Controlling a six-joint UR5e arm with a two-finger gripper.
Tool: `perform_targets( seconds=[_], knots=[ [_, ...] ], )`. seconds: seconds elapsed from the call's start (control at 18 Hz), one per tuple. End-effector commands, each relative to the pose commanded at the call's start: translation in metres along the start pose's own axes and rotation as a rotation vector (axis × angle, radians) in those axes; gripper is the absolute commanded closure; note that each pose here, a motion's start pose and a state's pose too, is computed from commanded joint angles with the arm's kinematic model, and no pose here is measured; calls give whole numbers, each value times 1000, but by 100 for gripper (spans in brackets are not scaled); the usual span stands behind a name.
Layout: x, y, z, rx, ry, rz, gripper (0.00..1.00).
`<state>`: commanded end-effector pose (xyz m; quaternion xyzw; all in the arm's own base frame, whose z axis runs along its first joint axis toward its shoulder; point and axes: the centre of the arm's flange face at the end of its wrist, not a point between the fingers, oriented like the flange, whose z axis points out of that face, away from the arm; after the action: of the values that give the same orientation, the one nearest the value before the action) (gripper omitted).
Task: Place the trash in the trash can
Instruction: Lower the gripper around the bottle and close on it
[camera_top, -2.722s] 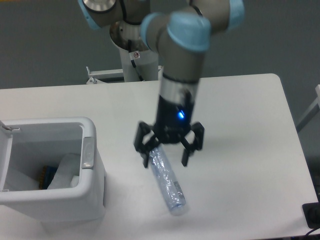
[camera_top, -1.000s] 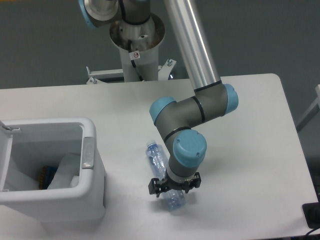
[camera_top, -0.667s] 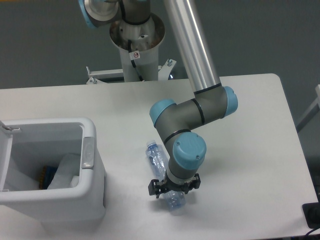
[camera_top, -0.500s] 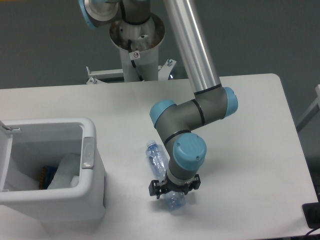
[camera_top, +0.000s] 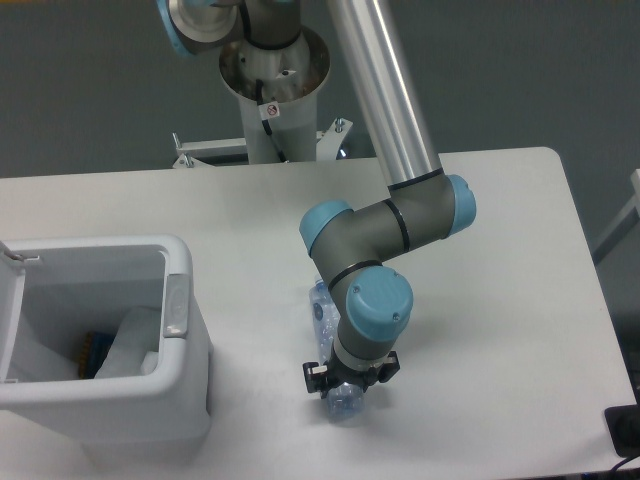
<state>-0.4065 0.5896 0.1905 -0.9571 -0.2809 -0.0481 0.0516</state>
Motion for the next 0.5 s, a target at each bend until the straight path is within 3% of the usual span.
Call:
perform_targets(
  seconds=[0.5],
  knots=[
    [-1,0,-4,6,-2,1,40]
  ],
)
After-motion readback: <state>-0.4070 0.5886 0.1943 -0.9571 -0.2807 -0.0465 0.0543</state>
